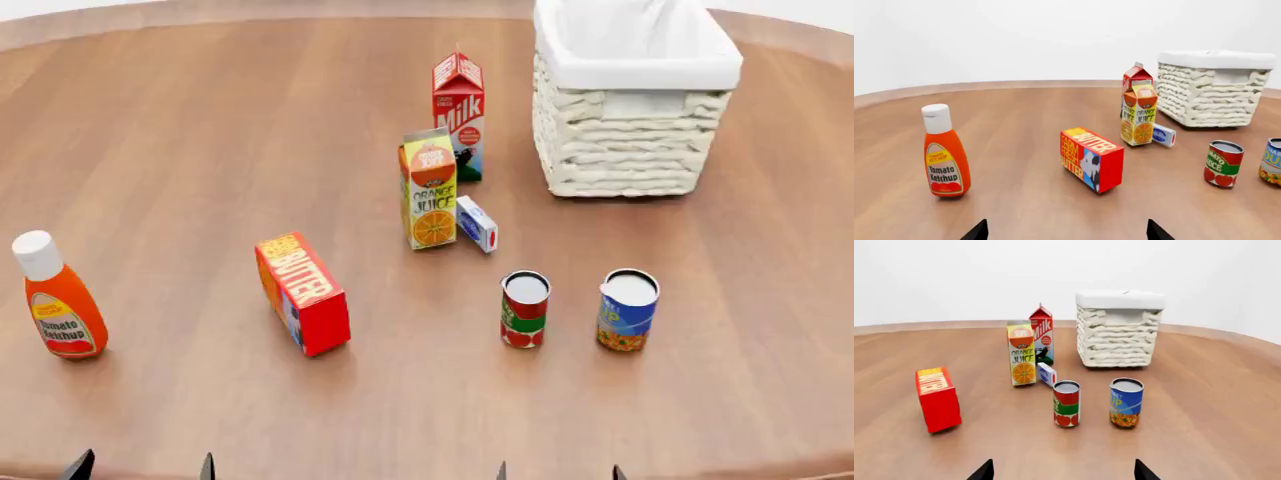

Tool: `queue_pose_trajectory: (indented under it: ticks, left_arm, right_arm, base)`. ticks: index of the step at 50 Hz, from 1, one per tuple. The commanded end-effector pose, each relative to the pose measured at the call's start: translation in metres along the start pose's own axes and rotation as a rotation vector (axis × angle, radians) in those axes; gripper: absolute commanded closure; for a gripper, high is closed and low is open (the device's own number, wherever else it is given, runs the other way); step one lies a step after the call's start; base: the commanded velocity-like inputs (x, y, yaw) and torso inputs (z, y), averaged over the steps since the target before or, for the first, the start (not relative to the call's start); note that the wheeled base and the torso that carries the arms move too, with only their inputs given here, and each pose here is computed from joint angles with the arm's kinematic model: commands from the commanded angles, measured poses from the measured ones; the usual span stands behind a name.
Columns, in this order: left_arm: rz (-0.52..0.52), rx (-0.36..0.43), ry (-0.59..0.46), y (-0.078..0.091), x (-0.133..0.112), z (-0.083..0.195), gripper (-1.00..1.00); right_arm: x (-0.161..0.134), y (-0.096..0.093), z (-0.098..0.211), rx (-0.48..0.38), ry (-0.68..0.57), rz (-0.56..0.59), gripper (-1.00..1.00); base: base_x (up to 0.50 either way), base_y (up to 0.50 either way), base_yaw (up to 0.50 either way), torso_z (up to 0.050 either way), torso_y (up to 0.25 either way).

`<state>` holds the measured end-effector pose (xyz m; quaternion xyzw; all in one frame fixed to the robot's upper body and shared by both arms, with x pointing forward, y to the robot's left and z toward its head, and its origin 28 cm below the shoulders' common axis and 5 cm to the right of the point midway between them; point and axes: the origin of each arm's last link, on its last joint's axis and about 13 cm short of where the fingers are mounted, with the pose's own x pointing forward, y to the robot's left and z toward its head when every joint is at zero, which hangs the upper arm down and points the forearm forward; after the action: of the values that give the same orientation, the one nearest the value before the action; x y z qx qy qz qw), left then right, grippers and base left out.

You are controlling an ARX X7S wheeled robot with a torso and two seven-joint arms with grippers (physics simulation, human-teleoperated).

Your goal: Pick up the alphabet soup, and put it in the basket.

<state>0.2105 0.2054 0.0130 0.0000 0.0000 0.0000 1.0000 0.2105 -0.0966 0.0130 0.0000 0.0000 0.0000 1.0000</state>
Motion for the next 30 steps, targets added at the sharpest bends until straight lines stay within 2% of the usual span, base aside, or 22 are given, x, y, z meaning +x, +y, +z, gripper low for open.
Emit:
queue_pose_trajectory:
  ticks: [1, 2, 8, 24, 25, 29, 30]
  left_arm:
    - [-0.056, -0.034, -0.011, 0.001, -0.007, 0.004, -1.0]
    - [-0.057, -0.053, -0.006, 0.001, -0.01, 0.005, -1.0]
    - [-0.063, -0.031, -0.035, -0.002, -0.005, 0.018, -1.0]
    - [-0.056, -0.036, -0.06, -0.004, 0.005, 0.023, -1.0]
    - [-0.055, -0.037, -0.062, -0.003, 0.005, 0.023, -1.0]
    - [-0.034, -0.052, -0.091, 0.002, 0.005, 0.029, -1.0]
    - [-0.028, -0.049, -0.113, 0.005, 0.005, 0.032, -1.0]
  right_arm:
    - [-0.006, -0.002, 0.006, -0.009, -0.057, -0.061, -1.0]
    - [-0.007, -0.003, 0.007, 0.018, -0.057, -0.061, -1.0]
    - [-0.004, -0.012, 0.019, 0.088, -0.062, -0.06, -1.0]
    - [0.005, -0.021, 0.022, 0.084, -0.078, -0.053, -1.0]
    - [0.005, -0.021, 0.022, 0.052, -0.068, -0.038, -1.0]
    - [0.002, -0.025, 0.028, 0.091, -0.067, -0.031, -1.0]
    - [-0.001, -0.026, 0.029, 0.093, -0.106, -0.039, -1.0]
  base:
    - [0.0, 0.0, 0.0, 0.0, 0.0]
    - [0.0, 0.0, 0.0, 0.0, 0.0]
    - [0.0, -0.09, 0.0, 0.0, 0.0]
    - [0.0, -0.5, 0.0, 0.0, 0.0]
    - [0.0, -0.11, 0.0, 0.0, 0.0]
    - [0.0, 0.0, 0.0, 0.0, 0.0]
    - [0.45, 0.0, 0.0, 0.0, 0.0]
